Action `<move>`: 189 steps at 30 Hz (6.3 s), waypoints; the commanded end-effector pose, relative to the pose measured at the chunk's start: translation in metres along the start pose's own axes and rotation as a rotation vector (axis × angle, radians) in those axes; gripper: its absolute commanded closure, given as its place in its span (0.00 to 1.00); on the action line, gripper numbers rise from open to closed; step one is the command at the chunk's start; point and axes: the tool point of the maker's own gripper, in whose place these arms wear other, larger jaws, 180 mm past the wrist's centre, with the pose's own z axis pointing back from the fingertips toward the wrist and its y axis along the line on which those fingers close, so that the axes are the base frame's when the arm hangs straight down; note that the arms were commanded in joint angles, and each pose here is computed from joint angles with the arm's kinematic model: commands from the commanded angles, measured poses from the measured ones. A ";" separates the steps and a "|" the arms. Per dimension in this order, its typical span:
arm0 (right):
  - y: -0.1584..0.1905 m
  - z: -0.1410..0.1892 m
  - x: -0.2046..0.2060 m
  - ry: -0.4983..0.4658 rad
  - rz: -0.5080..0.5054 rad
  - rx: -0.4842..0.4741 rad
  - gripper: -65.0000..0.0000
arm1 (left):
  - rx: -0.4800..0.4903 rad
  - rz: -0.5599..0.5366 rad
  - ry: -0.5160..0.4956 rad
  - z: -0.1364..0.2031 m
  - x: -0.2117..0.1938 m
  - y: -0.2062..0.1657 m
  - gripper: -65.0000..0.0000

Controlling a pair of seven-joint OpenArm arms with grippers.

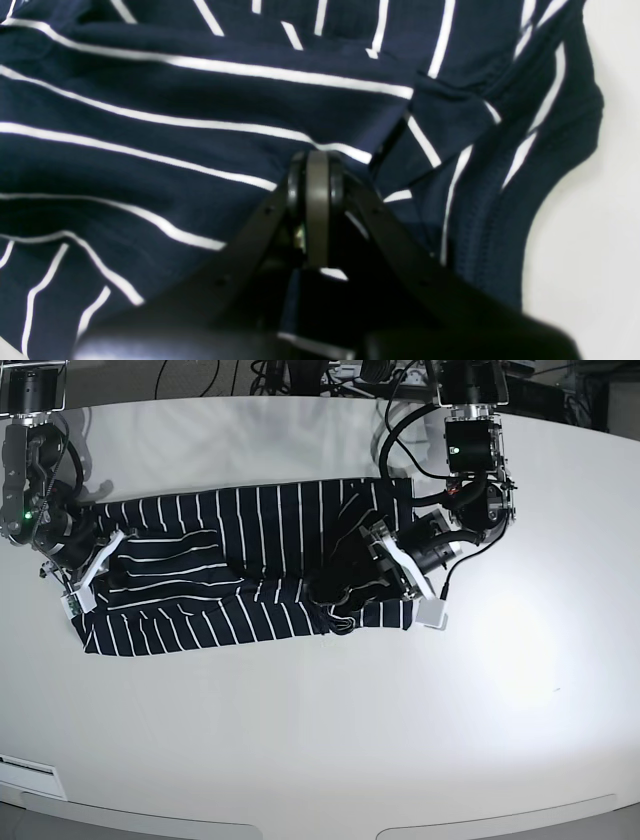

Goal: Fold the T-shirt properly
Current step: 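Lift the strip end with the left gripper and fold it toward the right gripper, then press the folded layer flat with the left gripper and release, then lift the strip end with the right gripper and fold it over the stack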

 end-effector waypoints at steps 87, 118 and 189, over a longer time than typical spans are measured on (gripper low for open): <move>0.007 0.001 -0.030 0.135 0.020 0.030 1.00 | 0.652 -0.441 0.399 0.023 -0.048 0.080 1.00; 0.001 0.017 -0.007 0.045 -0.408 0.313 0.36 | 0.761 -0.510 0.556 0.096 -0.047 0.125 1.00; 0.125 0.061 0.174 -0.503 -0.066 0.472 1.00 | 0.479 -0.456 0.381 0.050 -0.023 0.079 0.67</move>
